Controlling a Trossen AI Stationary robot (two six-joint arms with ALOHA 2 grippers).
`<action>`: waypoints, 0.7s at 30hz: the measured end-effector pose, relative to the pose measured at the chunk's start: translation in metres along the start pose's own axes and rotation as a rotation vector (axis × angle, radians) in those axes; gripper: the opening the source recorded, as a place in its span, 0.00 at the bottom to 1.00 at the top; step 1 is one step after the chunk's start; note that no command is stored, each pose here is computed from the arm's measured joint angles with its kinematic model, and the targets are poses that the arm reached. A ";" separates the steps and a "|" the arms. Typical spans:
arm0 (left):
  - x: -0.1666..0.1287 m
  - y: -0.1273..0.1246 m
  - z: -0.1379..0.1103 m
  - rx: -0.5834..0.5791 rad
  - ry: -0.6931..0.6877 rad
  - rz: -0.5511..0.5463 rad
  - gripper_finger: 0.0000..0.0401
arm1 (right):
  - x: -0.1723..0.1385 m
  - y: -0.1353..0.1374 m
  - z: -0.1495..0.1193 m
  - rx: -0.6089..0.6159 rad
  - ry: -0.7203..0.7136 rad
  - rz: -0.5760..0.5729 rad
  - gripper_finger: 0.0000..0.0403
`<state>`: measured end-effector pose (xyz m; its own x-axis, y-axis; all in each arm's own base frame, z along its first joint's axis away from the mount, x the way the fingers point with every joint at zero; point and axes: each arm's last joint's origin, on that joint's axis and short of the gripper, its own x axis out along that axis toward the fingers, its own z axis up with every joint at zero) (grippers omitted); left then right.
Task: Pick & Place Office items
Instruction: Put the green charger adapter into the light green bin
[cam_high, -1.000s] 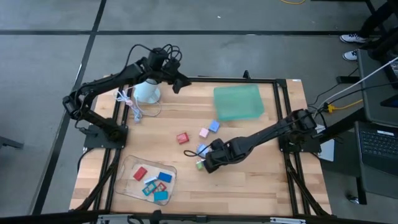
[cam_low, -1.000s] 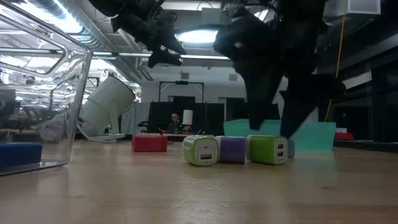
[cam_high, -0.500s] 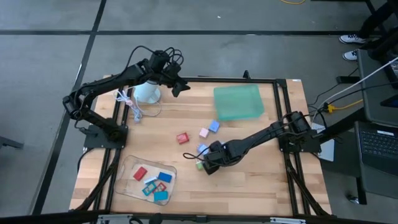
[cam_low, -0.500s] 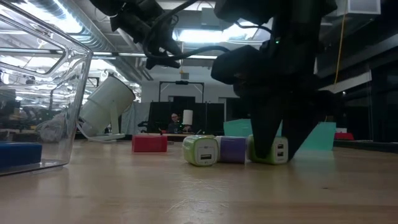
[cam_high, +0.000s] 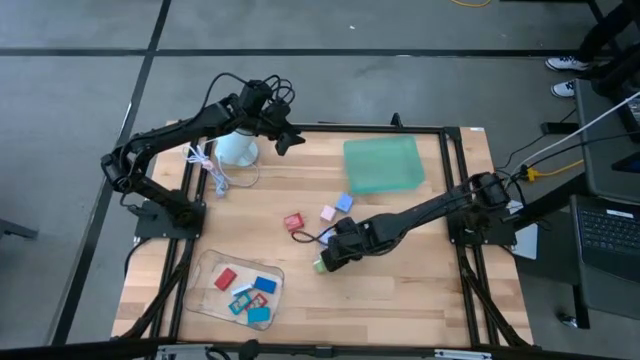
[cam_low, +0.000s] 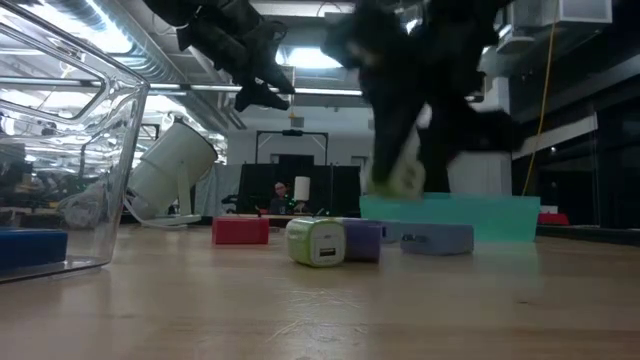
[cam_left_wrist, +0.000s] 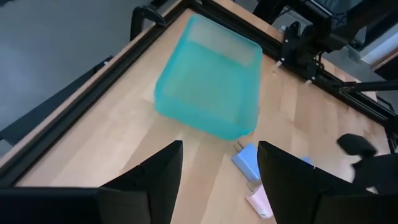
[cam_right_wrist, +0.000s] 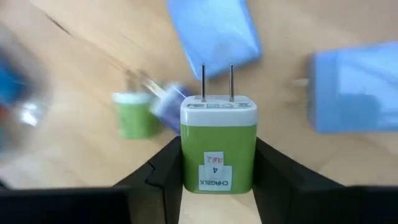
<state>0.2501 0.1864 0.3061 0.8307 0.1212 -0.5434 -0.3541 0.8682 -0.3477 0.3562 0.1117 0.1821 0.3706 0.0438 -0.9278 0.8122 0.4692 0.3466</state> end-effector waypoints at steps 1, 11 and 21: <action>-0.001 0.001 0.001 0.004 -0.005 -0.001 0.50 | -0.009 0.001 0.004 0.010 -0.029 0.020 0.36; -0.009 0.016 0.011 0.035 -0.098 -0.021 0.50 | -0.099 -0.012 0.059 0.098 -0.495 0.145 0.36; -0.017 0.030 0.021 0.090 -0.234 -0.021 0.50 | -0.129 -0.057 0.114 0.215 -0.707 -0.056 0.36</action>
<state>0.2342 0.2202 0.3206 0.9181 0.2019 -0.3410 -0.3047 0.9098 -0.2817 0.3135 -0.0214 0.2974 0.4685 -0.5880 -0.6593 0.8819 0.2675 0.3881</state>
